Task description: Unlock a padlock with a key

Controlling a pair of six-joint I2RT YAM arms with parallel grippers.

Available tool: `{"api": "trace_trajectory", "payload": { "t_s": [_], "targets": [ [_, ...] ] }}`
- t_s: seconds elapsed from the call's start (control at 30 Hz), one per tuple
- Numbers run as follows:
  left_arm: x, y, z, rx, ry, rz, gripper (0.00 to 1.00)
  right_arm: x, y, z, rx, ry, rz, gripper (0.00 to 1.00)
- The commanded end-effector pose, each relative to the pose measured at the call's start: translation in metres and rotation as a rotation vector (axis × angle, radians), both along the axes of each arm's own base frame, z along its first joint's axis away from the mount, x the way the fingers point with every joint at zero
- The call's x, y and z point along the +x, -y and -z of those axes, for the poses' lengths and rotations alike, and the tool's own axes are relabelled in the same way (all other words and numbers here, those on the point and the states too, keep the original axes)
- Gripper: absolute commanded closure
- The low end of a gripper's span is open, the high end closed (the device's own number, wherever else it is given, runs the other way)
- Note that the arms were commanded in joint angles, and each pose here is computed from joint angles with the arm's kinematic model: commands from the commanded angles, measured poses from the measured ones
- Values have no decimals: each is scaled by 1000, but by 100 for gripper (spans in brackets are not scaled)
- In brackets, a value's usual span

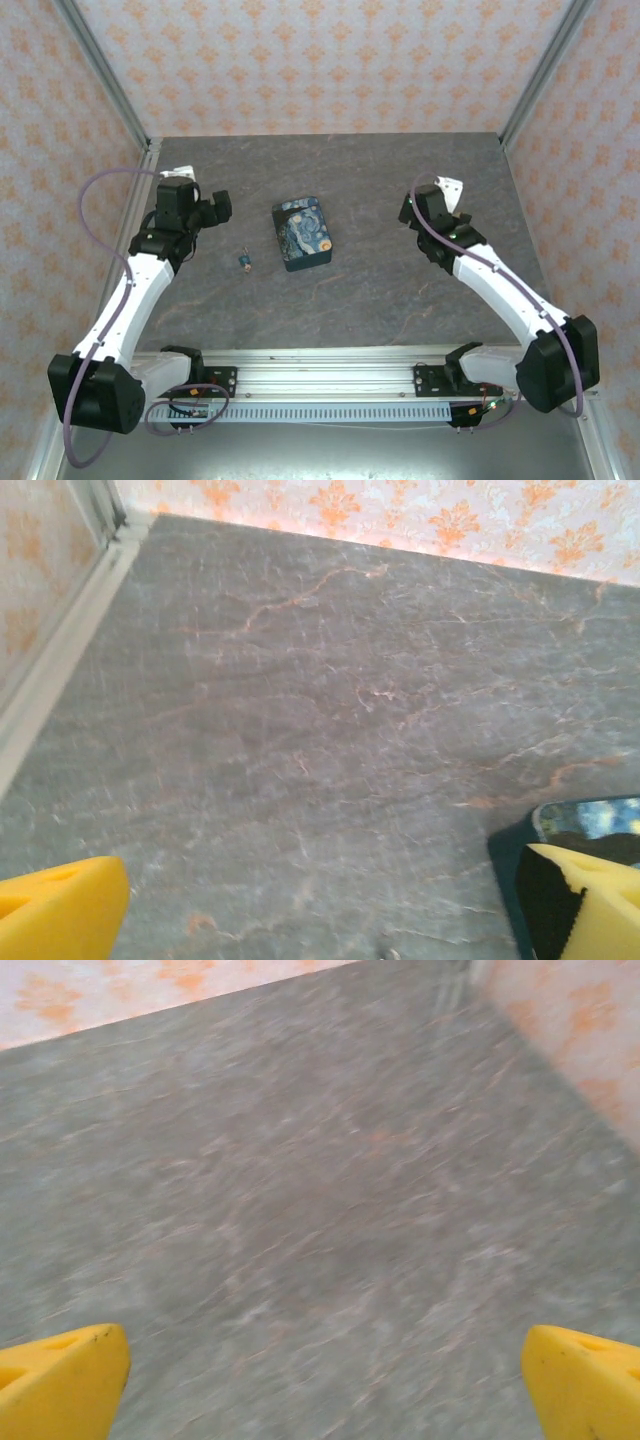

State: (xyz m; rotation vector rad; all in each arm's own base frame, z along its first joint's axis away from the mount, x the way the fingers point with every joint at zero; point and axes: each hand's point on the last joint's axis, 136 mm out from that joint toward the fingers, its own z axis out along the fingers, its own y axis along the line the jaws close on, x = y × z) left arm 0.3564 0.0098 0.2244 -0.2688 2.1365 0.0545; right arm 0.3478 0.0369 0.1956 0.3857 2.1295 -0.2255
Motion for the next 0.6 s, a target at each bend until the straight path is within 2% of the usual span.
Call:
{"api": "trace_trajectory", "payload": {
  "t_s": [0.0, 0.13, 0.27, 0.57],
  "targets": [
    [16, -2, 0, 165, 122, 94, 0, 9, 40, 2, -168, 67, 72, 0],
    [15, -13, 16, 187, 206, 33, 0, 9, 66, 27, -106, 137, 109, 0],
    [11, -29, 40, 143, 241, -47, 0, 8, 84, 46, -103, 175, 141, 0],
    [11, -40, 91, 76, 262, -91, 0, 19, 73, 71, -97, 299, 33, 0]
  ]
}}
